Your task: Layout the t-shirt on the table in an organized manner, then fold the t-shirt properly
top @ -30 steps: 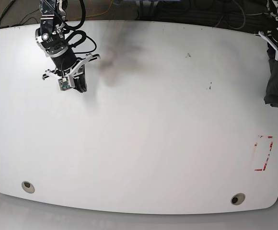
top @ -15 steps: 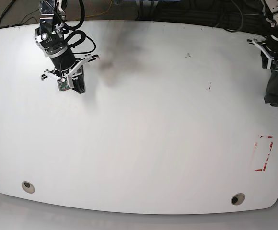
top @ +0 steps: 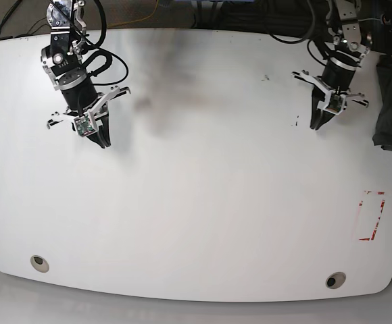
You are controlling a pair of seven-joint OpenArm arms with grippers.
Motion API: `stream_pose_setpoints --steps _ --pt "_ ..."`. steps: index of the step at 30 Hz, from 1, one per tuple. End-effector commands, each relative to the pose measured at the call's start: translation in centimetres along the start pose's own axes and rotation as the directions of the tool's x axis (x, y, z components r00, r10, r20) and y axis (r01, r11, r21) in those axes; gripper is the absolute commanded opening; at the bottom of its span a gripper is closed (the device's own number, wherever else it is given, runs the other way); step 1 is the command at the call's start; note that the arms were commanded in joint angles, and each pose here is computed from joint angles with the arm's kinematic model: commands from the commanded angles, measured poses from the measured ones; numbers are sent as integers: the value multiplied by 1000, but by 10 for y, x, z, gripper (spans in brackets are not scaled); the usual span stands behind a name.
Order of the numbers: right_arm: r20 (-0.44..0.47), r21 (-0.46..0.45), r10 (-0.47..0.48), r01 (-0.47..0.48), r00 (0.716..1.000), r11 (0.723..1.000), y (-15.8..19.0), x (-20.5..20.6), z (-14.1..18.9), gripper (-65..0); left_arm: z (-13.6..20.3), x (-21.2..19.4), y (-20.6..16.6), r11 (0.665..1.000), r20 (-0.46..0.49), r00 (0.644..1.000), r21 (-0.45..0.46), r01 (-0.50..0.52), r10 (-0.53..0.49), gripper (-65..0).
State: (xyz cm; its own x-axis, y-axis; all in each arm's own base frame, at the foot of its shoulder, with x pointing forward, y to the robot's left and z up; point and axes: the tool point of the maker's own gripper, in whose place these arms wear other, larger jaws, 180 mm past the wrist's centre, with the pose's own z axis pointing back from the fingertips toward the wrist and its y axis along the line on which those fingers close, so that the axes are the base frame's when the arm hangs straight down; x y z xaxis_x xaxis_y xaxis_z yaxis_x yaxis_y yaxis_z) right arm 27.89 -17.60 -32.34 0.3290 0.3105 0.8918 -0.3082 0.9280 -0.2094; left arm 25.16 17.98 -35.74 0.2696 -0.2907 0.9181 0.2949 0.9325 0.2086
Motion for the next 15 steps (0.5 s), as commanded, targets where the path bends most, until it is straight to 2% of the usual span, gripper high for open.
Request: stream_pose_setpoints --steps 1,7,15 --pt "74 -13 8 -7 997 1000 -8 8 -3 -616 -5 18 -8 1000 69 997 10 22 -23 -629" --pt "77 -36 -16 18 997 999 -16 -10 3 -616 -10 36 -36 1000 137 990 -13 20 -18 -629" --pt "30 -44 -42 43 999 998 -12 -38 29 -616 15 49 -58 999 186 982 -3 -38 38 -629"
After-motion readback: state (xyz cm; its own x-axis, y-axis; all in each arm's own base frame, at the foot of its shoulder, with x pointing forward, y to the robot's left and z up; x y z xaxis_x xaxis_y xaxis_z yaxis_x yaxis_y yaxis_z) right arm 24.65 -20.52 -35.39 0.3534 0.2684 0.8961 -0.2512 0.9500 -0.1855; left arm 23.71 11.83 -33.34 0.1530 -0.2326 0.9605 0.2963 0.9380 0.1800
